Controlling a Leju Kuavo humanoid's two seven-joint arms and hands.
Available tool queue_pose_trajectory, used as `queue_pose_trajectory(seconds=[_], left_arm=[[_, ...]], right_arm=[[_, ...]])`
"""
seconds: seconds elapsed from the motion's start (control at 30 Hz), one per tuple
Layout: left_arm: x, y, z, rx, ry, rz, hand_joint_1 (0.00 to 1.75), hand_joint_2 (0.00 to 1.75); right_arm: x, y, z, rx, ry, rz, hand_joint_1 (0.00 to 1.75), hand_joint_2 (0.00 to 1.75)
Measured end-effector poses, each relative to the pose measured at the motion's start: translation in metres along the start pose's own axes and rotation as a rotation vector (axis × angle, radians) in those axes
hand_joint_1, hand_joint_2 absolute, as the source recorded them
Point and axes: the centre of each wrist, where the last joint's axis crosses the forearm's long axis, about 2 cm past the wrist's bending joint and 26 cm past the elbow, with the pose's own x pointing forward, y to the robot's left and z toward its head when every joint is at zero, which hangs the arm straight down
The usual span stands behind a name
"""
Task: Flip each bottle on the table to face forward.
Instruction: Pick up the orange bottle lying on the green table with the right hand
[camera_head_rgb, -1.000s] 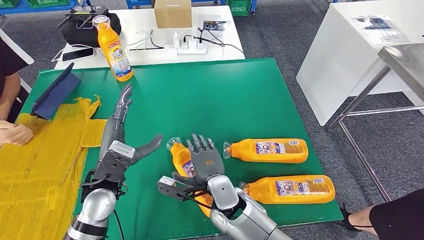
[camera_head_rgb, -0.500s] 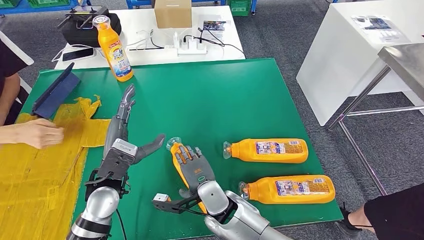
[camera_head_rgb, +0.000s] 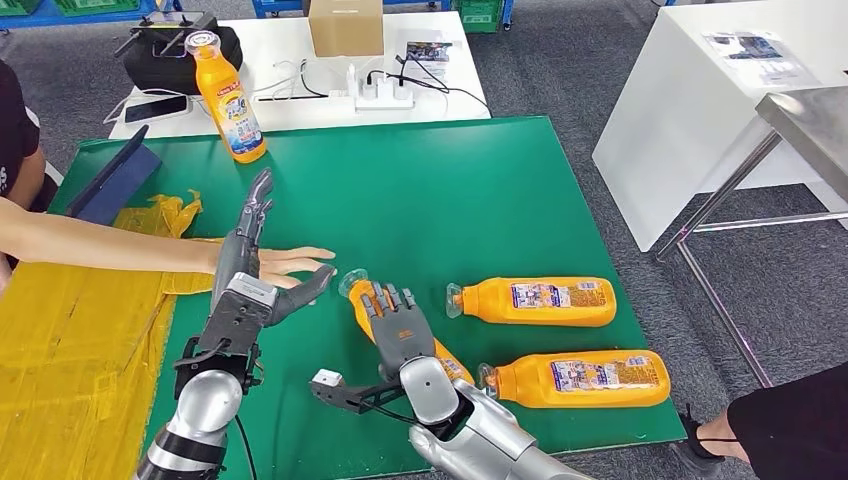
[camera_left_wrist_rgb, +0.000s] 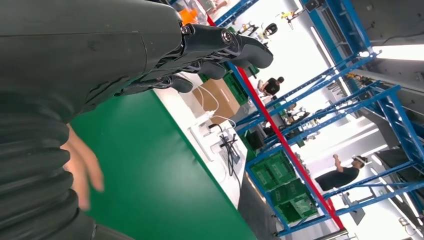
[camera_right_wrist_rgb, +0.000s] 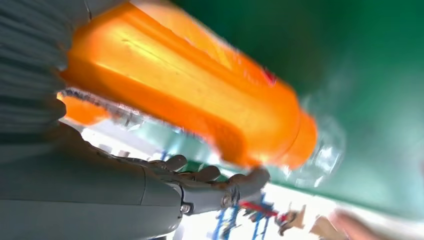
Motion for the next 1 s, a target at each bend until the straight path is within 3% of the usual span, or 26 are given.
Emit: queue_pose_trajectory(seconds=[0.03,0.17,0.23,0.37,0.47,0.73,0.87,0.97,1.0], left_arm=[[0.0,0.0,0.0,0.0,0.002,0.0,0.0,1.75],[0.0,-0.001,0.002,0.0,0.007,-0.003,0.0,1.75],[-0.001,-0.001,0.003,-0.001,0.009,-0.008,0.0,1.75],[-0.001,-0.002,0.008,0.0,0.017,-0.014,0.0,1.75],[-0.001,-0.002,0.01,0.007,0.014,-0.015,0.0,1.75],[-0.001,-0.002,0.01,0.01,0.013,-0.015,0.0,1.75],[-0.003,-0.003,0.016,0.027,0.019,-0.016,0.0,1.75],[-0.004,0.002,0.028,0.052,0.048,-0.017,0.0,1.75],[-0.004,0.004,0.031,0.057,0.056,-0.017,0.0,1.75]], right_arm=[[0.0,-0.001,0.0,-0.012,0.007,-0.003,0.0,1.75],[0.002,-0.004,-0.001,-0.046,0.018,-0.015,0.0,0.0],[0.004,-0.008,0.002,-0.157,0.017,-0.049,0.0,0.0],[0.009,-0.042,0.019,-0.609,-0.079,-0.291,0.0,0.0],[0.007,-0.063,0.033,-0.768,-0.142,-0.448,0.0,0.0],[0.006,-0.067,0.036,-0.785,-0.15,-0.479,0.0,0.0],[0.0,-0.081,0.05,-0.848,-0.153,-0.567,0.0,0.0],[-0.008,-0.084,0.056,-0.721,-0.073,-0.51,0.0,0.0],[-0.009,-0.082,0.055,-0.655,-0.045,-0.476,0.0,0.44]])
